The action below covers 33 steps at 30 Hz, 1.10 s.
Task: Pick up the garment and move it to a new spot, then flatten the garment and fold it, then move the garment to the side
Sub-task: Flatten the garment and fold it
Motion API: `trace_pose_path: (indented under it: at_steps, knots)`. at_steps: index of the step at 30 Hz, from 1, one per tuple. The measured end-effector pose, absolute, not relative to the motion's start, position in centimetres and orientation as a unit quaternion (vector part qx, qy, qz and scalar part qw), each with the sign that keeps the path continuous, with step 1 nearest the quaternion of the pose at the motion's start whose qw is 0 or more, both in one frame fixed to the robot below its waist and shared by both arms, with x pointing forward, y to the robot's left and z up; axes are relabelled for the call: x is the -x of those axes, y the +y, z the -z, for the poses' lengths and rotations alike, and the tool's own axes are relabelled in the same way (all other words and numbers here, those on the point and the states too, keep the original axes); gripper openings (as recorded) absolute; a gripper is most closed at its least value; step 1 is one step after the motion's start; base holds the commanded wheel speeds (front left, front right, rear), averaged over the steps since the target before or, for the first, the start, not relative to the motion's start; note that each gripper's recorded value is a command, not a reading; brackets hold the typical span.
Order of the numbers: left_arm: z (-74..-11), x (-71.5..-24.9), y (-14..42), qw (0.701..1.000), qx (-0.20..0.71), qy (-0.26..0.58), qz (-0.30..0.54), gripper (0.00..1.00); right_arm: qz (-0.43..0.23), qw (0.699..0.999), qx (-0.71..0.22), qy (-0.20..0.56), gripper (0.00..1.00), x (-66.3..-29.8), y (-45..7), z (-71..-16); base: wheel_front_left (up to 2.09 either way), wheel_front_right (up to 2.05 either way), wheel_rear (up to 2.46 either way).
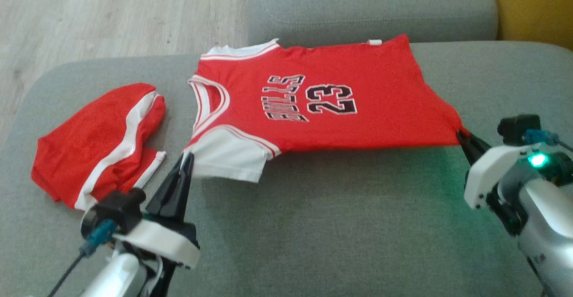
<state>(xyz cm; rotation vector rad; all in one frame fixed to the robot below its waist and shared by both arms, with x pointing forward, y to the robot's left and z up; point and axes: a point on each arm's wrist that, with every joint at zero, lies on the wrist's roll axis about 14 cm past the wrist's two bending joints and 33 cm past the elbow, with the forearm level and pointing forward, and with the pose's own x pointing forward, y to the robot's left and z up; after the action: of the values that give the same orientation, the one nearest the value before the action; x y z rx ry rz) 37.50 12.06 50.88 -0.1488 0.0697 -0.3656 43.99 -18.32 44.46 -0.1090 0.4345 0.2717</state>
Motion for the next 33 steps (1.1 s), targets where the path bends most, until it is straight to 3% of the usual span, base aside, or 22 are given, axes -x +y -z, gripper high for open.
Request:
trace_pose_path:
  at_steps: [17, 24, 33]
  knots:
    - [-50.2, -33.3, 10.2, 0.975, 0.083, 0.061, 0.198, 0.0, -0.129, 0.961, 0.012, 0.243, 0.0, -38.4, -19.6, -43.1, 0.0, 0.0, 0.0]
    - [-49.8, -34.0, 10.4, 0.975, 0.077, 0.068, 0.195, 0.0, -0.127, 0.963, 0.012, 0.238, 0.0, -39.2, -19.0, -44.0, 0.0, 0.0, 0.0]
    - [-49.9, -38.3, 11.1, 0.977, 0.054, 0.067, 0.195, 0.0, -0.111, 0.958, 0.013, 0.262, 0.0, -41.1, -18.9, -43.1, 0.0, 0.0, 0.0]
